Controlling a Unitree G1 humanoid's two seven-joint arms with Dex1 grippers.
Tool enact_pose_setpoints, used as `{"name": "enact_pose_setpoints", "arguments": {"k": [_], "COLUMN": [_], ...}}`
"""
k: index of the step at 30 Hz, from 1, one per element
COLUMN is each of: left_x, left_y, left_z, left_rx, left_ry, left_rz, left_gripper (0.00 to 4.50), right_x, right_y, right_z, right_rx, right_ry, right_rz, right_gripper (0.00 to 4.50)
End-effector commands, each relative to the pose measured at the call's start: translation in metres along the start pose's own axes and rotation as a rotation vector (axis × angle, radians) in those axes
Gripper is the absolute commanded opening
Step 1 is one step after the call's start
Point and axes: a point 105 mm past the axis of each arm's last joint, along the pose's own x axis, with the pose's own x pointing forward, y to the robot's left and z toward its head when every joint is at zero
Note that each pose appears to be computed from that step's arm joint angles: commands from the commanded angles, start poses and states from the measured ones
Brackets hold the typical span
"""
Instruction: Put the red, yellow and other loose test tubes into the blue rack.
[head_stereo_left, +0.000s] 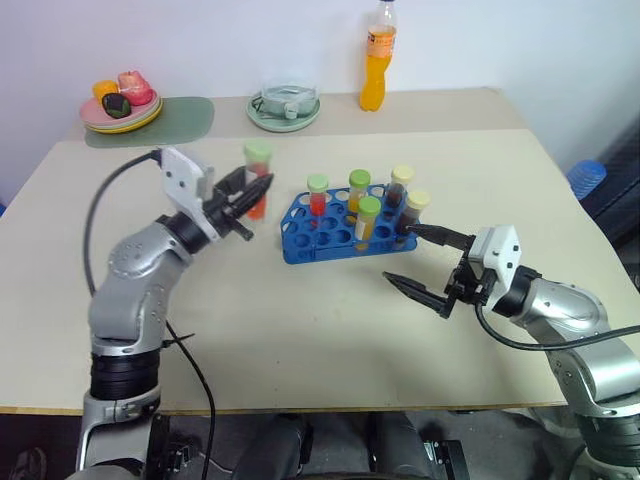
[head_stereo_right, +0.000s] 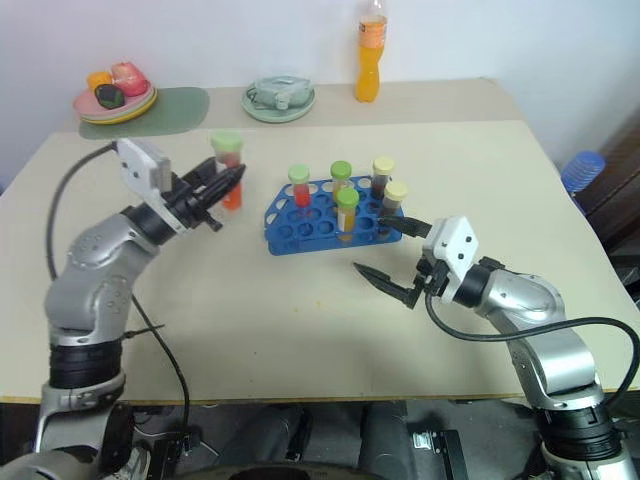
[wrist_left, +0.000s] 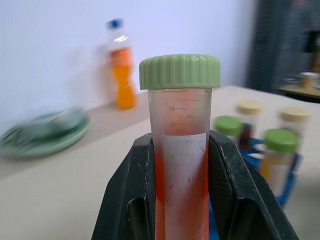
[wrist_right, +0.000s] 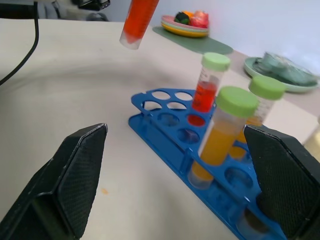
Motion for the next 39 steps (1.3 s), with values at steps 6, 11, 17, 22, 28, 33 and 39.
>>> {"name": "enact_pose_setpoints", "arguments": {"k": [6, 11, 17, 22, 28, 33, 39], "left_x": [0.015, 0.02, 0.028, 0.037, 0.043, 0.047, 0.05], "left_y": [-0.024, -0.033, -0.037, -0.043, -0.045, -0.048, -0.048], "left_z": [-0.02, -0.035, -0.049, -0.065, -0.071, -0.077, -0.082], "left_rx": [0.029, 0.004, -0.017, -0.036, -0.039, -0.05, -0.071], "left_ry": [-0.155, -0.176, -0.184, -0.168, -0.171, -0.165, -0.165], "left_rz": [-0.082, -0.116, -0.116, -0.118, -0.111, -0.112, -0.099], "left_gripper": [0.99, 0.99, 0.99, 0.99, 0.99, 0.99, 0.99], "right_x": [-0.024, -0.037, -0.041, -0.043, -0.046, -0.046, -0.046], "right_y": [0.003, 0.009, 0.012, 0.011, 0.01, 0.011, 0.012], "right_z": [0.006, 0.003, 0.008, 0.01, 0.01, 0.01, 0.01], "right_rx": [-0.01, 0.027, 0.03, 0.031, 0.033, 0.032, 0.031], "right_ry": [0.018, 0.043, 0.055, 0.062, 0.068, 0.068, 0.068], "right_rz": [-0.073, -0.111, -0.131, -0.142, -0.154, -0.158, -0.158], "right_gripper": [4.5, 4.5, 4.5, 4.5, 4.5, 4.5, 4.5]}}
